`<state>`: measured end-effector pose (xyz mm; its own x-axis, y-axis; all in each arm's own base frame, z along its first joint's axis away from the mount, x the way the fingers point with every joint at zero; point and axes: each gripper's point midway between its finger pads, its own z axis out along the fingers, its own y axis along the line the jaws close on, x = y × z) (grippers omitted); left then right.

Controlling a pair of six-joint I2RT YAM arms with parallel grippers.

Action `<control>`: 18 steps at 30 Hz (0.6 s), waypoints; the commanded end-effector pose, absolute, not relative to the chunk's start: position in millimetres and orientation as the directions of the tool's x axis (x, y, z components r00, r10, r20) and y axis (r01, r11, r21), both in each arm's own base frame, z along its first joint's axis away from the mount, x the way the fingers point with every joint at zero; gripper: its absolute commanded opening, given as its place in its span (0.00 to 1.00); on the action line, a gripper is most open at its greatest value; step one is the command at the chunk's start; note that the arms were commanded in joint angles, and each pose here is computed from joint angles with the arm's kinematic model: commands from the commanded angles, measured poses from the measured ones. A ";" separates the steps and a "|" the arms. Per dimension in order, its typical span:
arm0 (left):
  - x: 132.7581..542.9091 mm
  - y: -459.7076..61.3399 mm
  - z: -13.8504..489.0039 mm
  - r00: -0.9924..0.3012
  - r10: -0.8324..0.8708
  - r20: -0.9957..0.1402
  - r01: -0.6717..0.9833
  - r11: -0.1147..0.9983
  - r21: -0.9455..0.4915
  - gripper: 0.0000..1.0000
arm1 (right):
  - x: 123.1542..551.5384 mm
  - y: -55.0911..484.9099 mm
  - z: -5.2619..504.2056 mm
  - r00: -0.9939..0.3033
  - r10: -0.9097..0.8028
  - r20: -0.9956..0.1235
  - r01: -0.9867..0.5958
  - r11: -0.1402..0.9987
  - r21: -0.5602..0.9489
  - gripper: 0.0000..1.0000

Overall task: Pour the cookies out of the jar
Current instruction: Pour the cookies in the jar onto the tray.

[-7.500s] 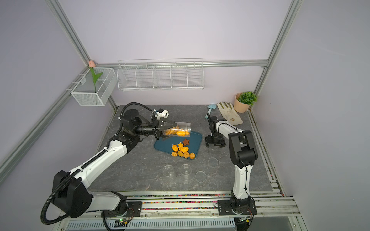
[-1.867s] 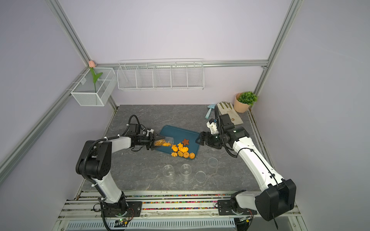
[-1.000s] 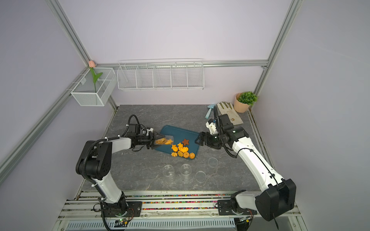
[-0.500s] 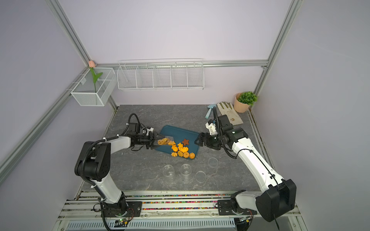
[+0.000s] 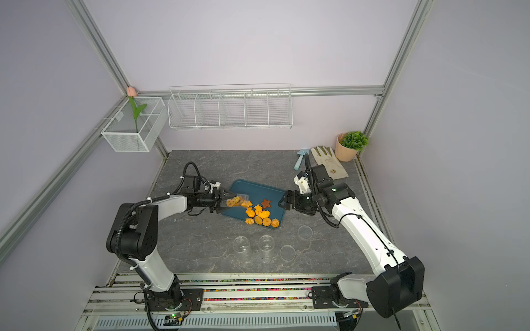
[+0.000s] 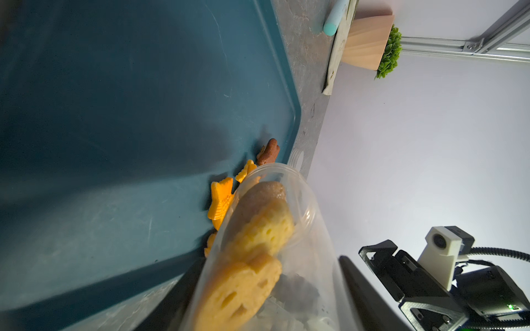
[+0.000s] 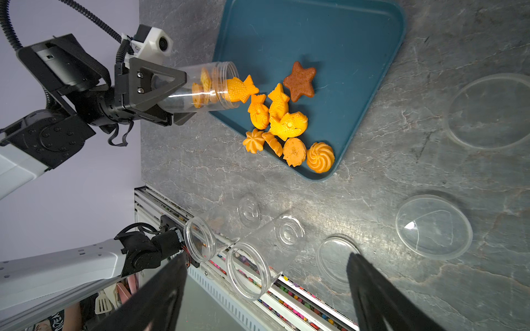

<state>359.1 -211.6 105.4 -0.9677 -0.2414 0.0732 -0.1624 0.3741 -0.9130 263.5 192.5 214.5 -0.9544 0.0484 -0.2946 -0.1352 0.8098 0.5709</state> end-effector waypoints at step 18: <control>362.0 -207.5 120.8 -0.966 -0.256 0.033 -0.123 0.344 -0.931 0.65 | 261.7 195.4 215.9 -0.949 0.046 -0.312 -0.150 0.804 0.575 0.89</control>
